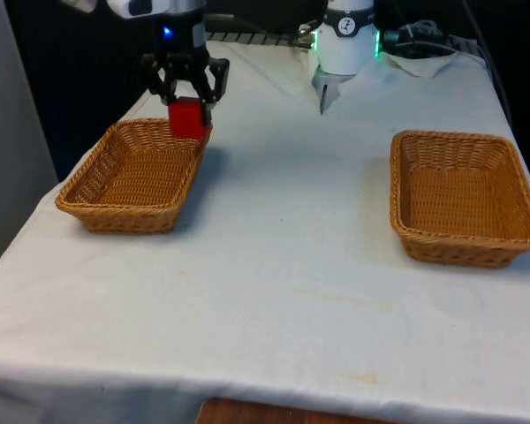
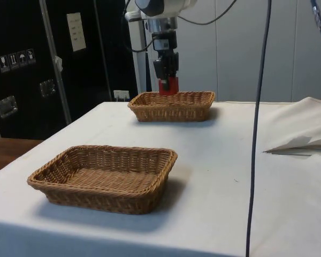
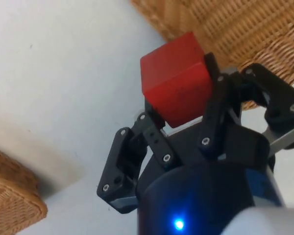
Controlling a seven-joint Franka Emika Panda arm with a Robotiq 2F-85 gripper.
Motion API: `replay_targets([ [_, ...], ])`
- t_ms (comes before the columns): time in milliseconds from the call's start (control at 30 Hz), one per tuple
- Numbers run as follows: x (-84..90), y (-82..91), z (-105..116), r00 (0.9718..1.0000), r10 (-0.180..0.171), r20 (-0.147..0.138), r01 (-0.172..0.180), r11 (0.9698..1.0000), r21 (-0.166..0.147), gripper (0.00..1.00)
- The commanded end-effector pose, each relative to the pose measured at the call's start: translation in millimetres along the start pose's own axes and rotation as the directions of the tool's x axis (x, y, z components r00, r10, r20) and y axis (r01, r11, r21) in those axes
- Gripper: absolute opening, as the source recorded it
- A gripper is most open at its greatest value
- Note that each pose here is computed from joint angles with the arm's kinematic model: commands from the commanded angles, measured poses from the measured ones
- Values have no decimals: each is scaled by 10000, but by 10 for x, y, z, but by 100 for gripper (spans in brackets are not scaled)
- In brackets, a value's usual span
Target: Pick up the red cube and place it into the right basket.
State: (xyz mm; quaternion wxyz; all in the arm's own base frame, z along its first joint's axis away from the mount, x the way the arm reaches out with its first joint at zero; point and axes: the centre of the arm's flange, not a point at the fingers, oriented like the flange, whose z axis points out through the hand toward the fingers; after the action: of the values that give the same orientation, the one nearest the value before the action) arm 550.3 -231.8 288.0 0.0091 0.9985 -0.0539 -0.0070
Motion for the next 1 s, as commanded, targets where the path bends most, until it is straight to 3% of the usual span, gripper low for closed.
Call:
replay_targets([
  [0, 9, 51, 17, 10000, -12, 16, 12, 10000, 80, 3],
  [367, 45, 449, 249, 10000, 53, 30, -53, 10000, -77, 3],
  [967, 149, 846, 565, 9999, 108, -3, -108, 9990, -428, 3],
])
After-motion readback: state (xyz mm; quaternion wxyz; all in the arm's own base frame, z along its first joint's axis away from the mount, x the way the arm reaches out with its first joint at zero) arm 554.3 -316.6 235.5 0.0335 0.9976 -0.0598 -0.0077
